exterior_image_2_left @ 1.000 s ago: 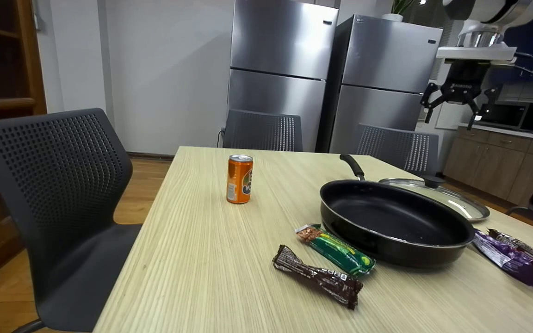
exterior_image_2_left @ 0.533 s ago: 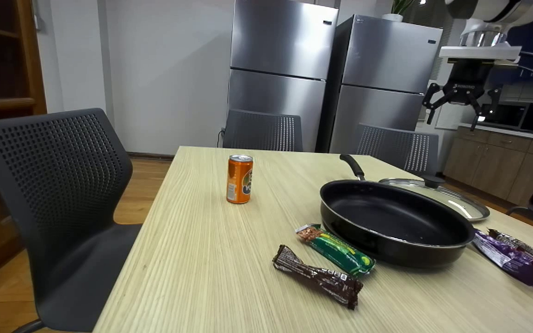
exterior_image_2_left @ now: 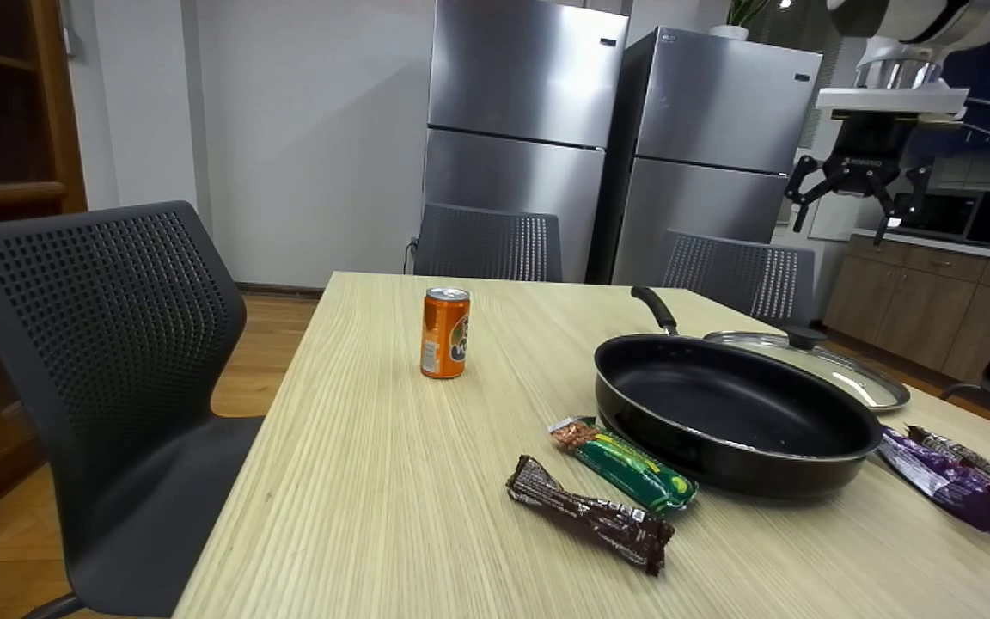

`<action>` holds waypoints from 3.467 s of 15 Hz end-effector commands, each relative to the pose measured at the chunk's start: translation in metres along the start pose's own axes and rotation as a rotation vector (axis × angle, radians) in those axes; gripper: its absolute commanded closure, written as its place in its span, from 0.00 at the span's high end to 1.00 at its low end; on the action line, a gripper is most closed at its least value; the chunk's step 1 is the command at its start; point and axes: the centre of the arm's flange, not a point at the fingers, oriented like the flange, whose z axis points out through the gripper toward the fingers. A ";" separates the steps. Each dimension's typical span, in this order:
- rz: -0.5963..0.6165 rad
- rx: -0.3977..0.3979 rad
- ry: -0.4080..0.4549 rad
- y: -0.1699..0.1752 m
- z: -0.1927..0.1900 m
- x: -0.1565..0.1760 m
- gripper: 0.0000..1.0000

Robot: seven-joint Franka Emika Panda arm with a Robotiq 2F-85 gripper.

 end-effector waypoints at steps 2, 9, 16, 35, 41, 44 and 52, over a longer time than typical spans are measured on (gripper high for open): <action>-0.018 0.001 0.046 0.028 0.008 -0.019 1.00; -0.153 -0.058 0.088 0.083 0.036 -0.040 1.00; -0.361 -0.093 0.091 0.125 0.047 -0.086 1.00; -0.658 -0.195 0.090 0.156 0.169 -0.133 1.00; -0.633 -0.188 0.070 0.166 0.189 -0.143 1.00; -0.614 -0.181 0.060 0.167 0.193 -0.142 1.00; -0.597 -0.175 0.060 0.166 0.193 -0.136 0.49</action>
